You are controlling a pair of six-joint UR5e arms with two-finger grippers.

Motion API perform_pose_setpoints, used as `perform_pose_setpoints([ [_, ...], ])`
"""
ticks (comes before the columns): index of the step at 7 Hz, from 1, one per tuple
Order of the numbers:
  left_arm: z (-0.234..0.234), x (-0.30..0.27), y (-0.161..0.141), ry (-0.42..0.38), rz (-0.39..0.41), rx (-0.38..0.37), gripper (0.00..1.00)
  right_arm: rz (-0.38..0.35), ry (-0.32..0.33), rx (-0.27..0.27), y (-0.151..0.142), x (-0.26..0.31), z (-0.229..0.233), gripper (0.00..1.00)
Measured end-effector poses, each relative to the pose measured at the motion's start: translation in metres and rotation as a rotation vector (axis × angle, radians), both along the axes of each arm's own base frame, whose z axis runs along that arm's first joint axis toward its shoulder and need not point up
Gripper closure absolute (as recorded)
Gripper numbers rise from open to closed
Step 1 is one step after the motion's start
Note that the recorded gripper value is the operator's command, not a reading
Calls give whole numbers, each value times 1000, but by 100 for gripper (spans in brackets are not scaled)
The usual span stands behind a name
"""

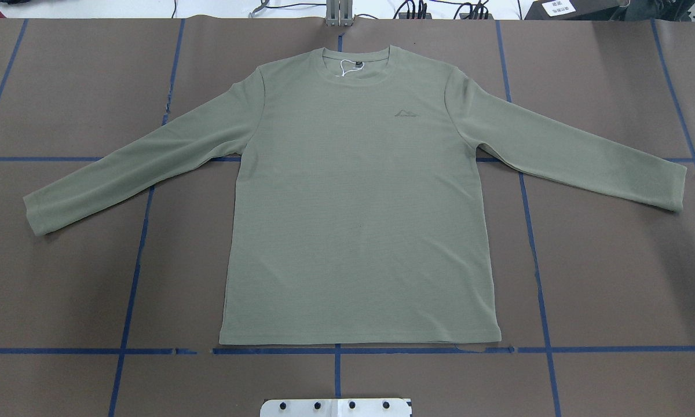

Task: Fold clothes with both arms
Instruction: 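Move the right gripper to the sleeve cuff nearest it and grasp it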

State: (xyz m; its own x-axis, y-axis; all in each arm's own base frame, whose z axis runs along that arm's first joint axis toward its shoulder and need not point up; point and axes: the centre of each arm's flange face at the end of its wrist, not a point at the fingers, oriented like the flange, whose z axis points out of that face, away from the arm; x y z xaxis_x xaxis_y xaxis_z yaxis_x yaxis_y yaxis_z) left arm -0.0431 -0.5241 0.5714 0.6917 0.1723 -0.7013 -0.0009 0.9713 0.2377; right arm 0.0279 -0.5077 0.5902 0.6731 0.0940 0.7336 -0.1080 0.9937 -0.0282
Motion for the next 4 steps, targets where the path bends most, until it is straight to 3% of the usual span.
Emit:
perform_pose_setpoints([
  [4,-21,2,15,-10,3,22,0,-16,-2,5,1,-10,-2,0],
])
